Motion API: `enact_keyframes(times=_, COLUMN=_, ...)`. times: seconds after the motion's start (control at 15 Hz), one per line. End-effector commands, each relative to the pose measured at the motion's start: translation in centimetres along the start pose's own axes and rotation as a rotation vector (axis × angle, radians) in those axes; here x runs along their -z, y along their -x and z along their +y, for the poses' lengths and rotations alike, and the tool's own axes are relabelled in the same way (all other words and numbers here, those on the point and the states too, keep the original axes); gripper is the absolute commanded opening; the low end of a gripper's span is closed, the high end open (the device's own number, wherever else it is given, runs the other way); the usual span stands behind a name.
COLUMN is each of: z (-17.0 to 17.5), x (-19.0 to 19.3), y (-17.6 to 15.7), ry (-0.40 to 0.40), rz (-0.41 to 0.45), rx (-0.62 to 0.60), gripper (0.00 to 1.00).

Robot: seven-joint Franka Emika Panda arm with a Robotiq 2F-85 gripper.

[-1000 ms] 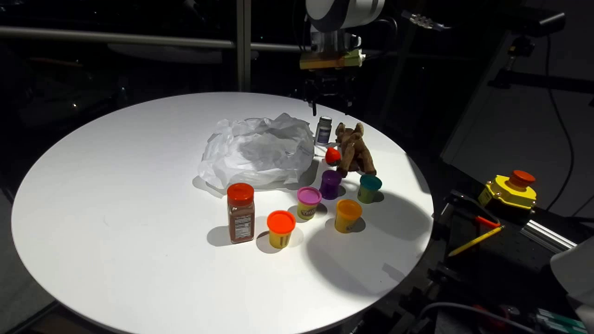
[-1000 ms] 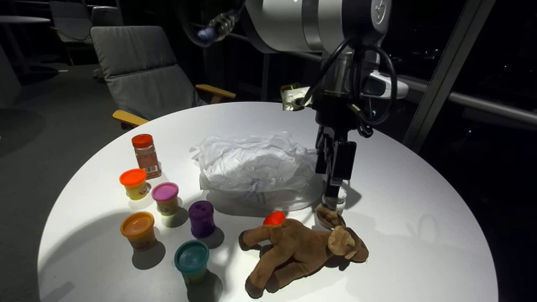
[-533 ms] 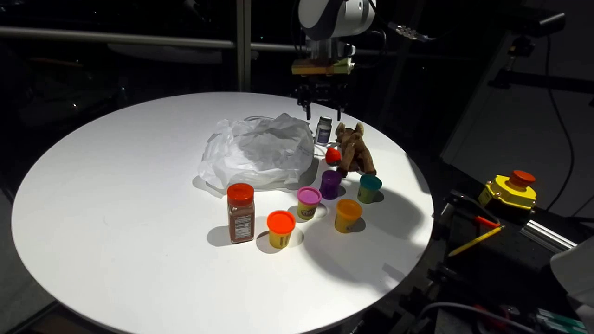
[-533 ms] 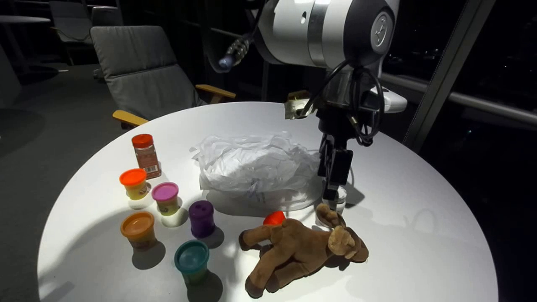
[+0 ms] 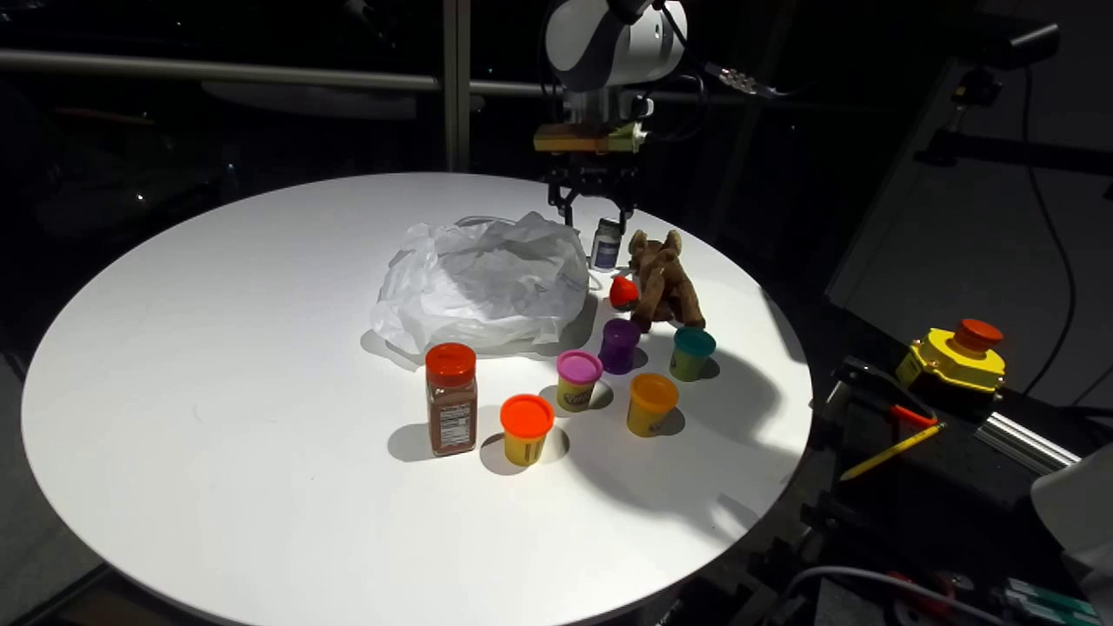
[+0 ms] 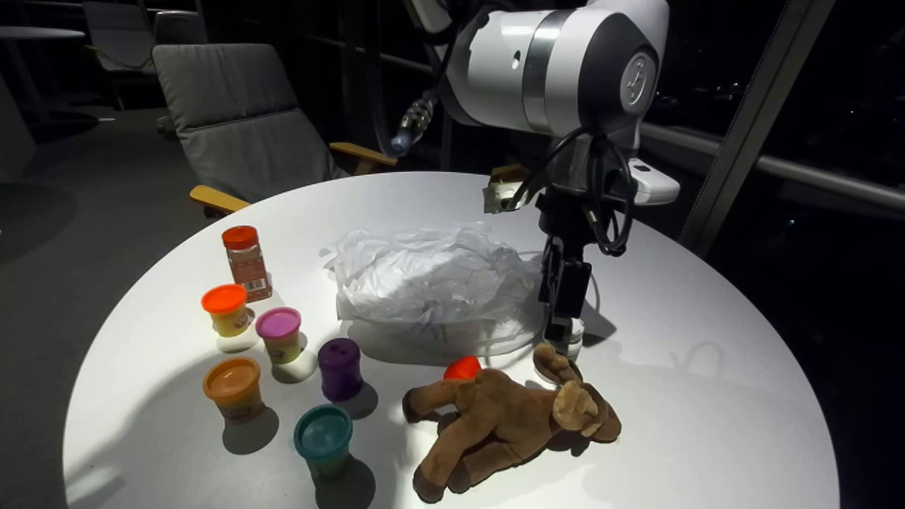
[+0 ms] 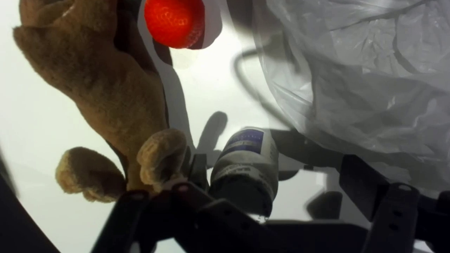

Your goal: Put the contents in the white plastic bag

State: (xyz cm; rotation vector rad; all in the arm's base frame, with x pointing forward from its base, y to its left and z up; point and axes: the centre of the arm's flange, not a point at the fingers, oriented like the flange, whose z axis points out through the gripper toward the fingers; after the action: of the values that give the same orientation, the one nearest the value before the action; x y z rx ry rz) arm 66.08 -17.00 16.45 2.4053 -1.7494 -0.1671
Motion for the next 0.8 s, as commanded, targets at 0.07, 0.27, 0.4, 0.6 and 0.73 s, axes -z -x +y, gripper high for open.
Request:
enact_keyframes(times=0.07, z=-0.4, x=0.2, y=-0.9, ry=-0.018, rz=-0.031, rx=-0.059, gripper=0.69)
enact_keyframes(times=0.27, z=0.3, x=0.2, y=-1.1, ry=-0.018, rz=-0.038, rx=-0.088, gripper=0.5)
enact_keyframes(times=0.4, z=0.7, x=0.3, y=-1.1, ry=-0.01, rz=-0.033, rx=-0.102, gripper=0.34)
enact_keyframes(times=0.6, z=1.0, x=0.8, y=-0.8, ry=-0.002, rz=-0.02, rx=-0.115, gripper=0.24)
enact_keyframes(times=0.73, z=1.2, x=1.7, y=-0.6, ry=-0.004, rz=-0.012, rx=-0.117, gripper=0.24)
